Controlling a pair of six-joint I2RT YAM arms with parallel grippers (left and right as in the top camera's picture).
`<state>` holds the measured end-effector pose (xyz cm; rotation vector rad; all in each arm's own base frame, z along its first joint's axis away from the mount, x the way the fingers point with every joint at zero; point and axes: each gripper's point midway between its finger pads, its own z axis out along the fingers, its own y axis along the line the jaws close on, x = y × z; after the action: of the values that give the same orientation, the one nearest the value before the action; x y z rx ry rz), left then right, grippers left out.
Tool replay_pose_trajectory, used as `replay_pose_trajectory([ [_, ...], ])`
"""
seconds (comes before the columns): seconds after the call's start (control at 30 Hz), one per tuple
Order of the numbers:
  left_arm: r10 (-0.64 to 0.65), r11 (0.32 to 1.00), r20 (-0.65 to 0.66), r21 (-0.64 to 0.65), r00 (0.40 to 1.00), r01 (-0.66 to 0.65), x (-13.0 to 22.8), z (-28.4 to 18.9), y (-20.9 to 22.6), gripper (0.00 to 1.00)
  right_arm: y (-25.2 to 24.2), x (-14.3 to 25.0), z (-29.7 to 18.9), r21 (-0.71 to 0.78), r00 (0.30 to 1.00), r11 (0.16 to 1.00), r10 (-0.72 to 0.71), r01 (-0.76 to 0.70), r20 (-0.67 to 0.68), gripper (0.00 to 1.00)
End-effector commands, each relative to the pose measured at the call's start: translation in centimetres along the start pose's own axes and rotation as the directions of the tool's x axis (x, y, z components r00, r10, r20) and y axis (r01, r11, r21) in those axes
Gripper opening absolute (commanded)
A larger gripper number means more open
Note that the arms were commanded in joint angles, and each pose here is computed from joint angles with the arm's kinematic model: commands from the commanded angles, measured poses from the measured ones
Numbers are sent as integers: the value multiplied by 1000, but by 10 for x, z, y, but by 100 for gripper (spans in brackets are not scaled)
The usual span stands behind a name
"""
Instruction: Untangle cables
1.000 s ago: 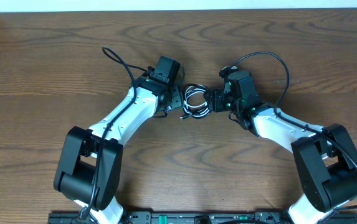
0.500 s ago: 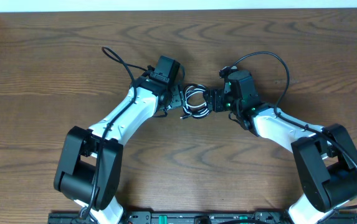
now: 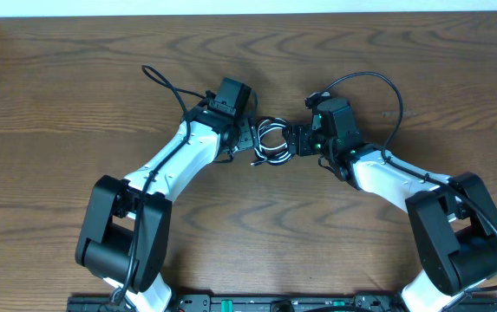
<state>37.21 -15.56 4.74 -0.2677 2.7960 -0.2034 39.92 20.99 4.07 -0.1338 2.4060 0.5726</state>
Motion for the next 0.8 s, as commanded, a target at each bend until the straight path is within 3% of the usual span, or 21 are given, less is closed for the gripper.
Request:
replay_pose_trajectory([
  [0.0, -7, 1000, -20, -30, 1000, 6, 8, 9, 7, 78, -2, 7, 3, 8, 1000, 1000, -3, 3, -17, 75],
  [0.23, -7, 1000, -21, -31, 1000, 6, 8, 11, 7, 79, -2, 8, 3, 8, 1000, 1000, -3, 3, -18, 74],
  [0.5, -7, 1000, -21, -30, 1000, 6, 7, 14, 7, 83, -1, 8, 3, 0, 1000, 1000, -22, 22, -21, 54],
  [0.67, -7, 1000, -21, -30, 1000, 6, 7, 14, 7, 83, 2, 9, 3, -4, 999, 999, -41, 41, -22, 35],
  [0.77, -7, 1000, -21, -30, 1000, 6, 7, 14, 7, 83, 2, 9, 3, -4, 999, 999, -41, 41, -22, 31],
])
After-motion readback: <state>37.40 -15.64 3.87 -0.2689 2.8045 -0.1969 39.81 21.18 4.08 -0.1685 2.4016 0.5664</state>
